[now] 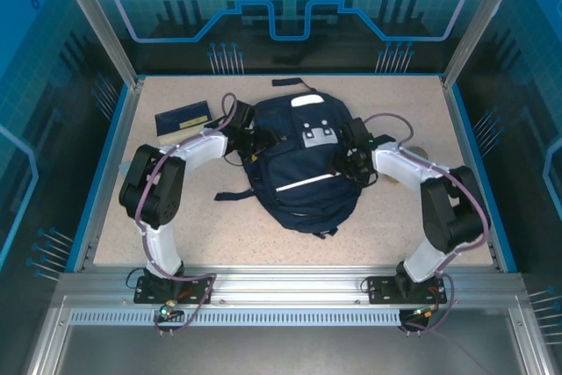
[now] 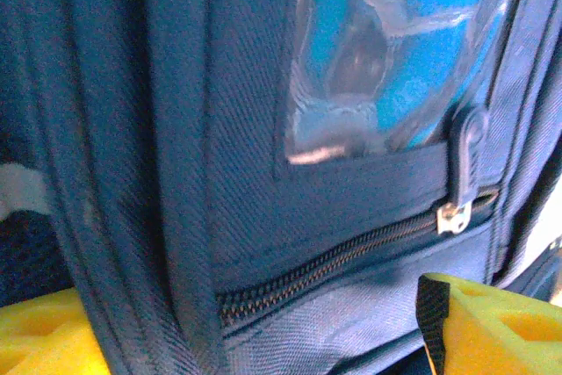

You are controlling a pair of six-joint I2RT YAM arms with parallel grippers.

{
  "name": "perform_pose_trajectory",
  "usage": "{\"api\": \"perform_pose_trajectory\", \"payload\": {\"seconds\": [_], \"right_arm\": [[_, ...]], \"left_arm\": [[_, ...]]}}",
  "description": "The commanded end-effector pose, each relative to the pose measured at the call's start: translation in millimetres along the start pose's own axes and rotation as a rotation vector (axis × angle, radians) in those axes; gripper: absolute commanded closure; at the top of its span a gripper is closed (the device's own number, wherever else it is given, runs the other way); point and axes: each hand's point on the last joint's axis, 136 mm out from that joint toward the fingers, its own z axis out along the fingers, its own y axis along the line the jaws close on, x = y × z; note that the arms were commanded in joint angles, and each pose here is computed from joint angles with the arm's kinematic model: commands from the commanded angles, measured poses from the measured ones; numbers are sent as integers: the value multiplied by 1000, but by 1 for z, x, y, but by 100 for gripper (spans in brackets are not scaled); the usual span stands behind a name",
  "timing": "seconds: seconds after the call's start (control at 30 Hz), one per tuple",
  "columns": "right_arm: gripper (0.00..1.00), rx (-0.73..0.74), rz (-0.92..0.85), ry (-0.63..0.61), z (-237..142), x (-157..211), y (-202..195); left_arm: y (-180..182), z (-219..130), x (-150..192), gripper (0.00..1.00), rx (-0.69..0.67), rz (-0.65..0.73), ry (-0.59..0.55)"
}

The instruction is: Pack books, pencil case, and school supplies into a backpack

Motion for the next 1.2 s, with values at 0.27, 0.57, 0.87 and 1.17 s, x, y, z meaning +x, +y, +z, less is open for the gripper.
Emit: {"api": "perform_pose_trajectory", "payload": {"seconds": [0.27, 0.57, 0.87, 1.17], "right_arm": [[25, 93, 95, -30, -22, 4, -43], [21, -32, 65, -42, -45, -9, -14], [19, -105, 69, -56, -59, -12, 0], [19, -128, 91, -53, -67, -9, 4]], "left_arm": [[-34, -31, -47, 16, -5, 95, -104], [52, -96, -121, 2, -209, 52, -297], [128, -116, -185, 1, -279, -26, -335], [177, -102, -224, 1, -239, -186, -347]]}}
